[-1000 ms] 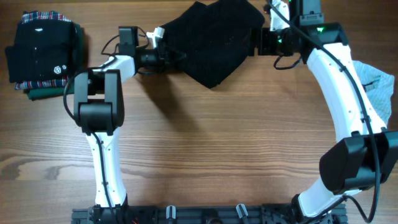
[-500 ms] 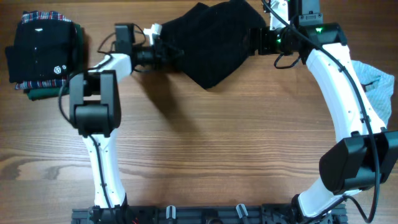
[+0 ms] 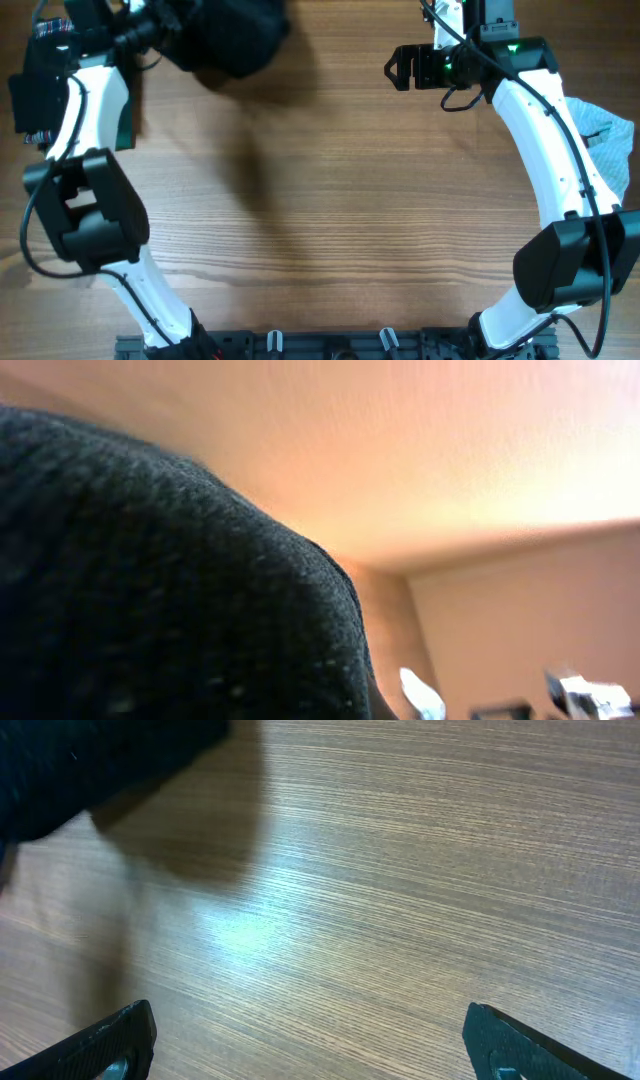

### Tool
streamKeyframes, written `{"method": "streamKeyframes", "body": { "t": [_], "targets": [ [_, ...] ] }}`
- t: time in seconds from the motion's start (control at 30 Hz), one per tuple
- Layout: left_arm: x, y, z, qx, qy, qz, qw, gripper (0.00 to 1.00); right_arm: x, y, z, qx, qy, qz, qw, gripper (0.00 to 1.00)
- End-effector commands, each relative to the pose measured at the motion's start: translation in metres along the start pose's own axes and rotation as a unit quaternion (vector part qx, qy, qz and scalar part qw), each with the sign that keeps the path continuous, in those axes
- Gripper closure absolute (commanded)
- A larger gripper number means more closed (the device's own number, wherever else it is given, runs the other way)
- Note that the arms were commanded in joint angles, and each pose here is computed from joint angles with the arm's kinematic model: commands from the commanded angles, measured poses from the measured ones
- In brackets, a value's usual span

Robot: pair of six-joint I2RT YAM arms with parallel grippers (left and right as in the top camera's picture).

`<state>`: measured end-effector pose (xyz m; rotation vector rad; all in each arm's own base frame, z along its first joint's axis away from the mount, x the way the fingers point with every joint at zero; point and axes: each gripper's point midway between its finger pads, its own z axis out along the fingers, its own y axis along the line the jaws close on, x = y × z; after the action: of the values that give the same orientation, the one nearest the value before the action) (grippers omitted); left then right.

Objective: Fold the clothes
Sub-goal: 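Lower the skirt onto the clothes stack at upper left with the left gripper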

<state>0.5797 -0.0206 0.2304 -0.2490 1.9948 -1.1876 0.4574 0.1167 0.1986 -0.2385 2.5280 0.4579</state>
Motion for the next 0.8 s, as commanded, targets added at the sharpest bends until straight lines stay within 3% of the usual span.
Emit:
{"method": "streamKeyframes", "body": {
  "t": [0.0, 0.23, 0.43, 0.6, 0.77],
  "targets": [
    [-0.037, -0.042, -0.015, -0.02, -0.067, 0.081, 0.994, 0.96, 0.005, 0.001, 0.007, -0.006, 0.011, -0.006, 1.0, 0.01],
    [-0.06, -0.033, -0.021, -0.069, -0.117, 0.114, 0.984, 0.96, 0.005, 0.001, 0.007, -0.006, 0.011, -0.006, 1.0, 0.02],
    [-0.104, -0.066, -0.039, -0.078, -0.182, 0.151, 0.968, 0.96, 0.007, 0.0, 0.007, -0.006, 0.016, -0.001, 1.0, 0.01],
    [-0.149, -0.095, -0.075, -0.091, -0.25, 0.177, 0.947, 0.96, 0.011, 0.0, 0.007, -0.006, 0.022, 0.001, 1.0, 0.01],
    [-0.178, -0.093, -0.114, -0.109, -0.29, 0.185, 0.933, 0.96, 0.012, 0.0, 0.007, -0.006, 0.026, 0.002, 1.0, 0.01]
  ]
}}
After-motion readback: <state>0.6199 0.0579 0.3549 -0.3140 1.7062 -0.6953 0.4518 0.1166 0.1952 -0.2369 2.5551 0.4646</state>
